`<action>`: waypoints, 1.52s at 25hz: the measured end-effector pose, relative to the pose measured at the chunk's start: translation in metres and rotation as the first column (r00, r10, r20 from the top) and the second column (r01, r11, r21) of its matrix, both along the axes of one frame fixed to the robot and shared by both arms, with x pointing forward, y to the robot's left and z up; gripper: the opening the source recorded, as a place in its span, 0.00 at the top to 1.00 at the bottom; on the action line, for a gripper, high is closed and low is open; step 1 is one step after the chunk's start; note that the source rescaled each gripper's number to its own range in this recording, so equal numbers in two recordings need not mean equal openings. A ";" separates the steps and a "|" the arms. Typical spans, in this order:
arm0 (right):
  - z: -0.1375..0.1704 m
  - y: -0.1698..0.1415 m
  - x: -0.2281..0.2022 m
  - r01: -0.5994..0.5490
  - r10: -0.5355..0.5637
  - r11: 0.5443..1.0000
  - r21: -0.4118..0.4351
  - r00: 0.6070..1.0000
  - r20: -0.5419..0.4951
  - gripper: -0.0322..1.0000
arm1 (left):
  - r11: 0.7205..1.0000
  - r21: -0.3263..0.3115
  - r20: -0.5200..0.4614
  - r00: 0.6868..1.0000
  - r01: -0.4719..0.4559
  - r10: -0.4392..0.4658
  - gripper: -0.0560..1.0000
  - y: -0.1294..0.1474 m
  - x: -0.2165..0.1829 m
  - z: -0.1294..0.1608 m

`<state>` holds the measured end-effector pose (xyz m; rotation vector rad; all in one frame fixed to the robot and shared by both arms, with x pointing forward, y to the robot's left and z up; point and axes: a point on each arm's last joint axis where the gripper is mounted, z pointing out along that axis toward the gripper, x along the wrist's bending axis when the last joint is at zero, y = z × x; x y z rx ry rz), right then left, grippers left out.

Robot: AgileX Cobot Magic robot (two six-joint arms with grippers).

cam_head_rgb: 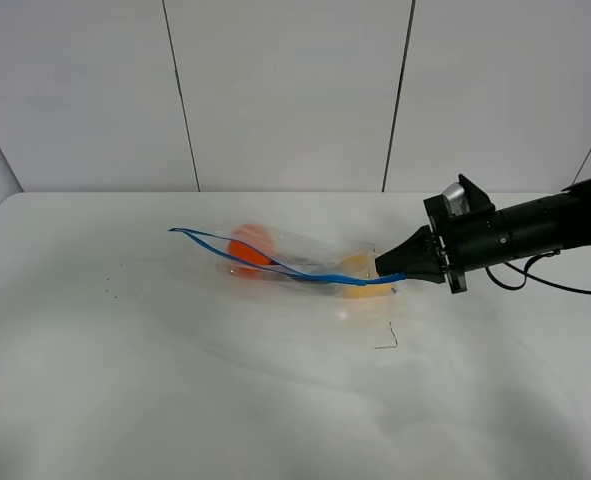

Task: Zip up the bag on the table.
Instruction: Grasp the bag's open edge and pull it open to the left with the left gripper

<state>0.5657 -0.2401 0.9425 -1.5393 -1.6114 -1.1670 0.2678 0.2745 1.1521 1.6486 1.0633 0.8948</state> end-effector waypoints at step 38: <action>0.000 0.000 0.000 -0.010 0.010 1.000 -0.009 1.000 0.002 0.97 | 0.448 0.894 0.196 0.880 0.021 -0.432 0.04 -0.129 0.122 0.034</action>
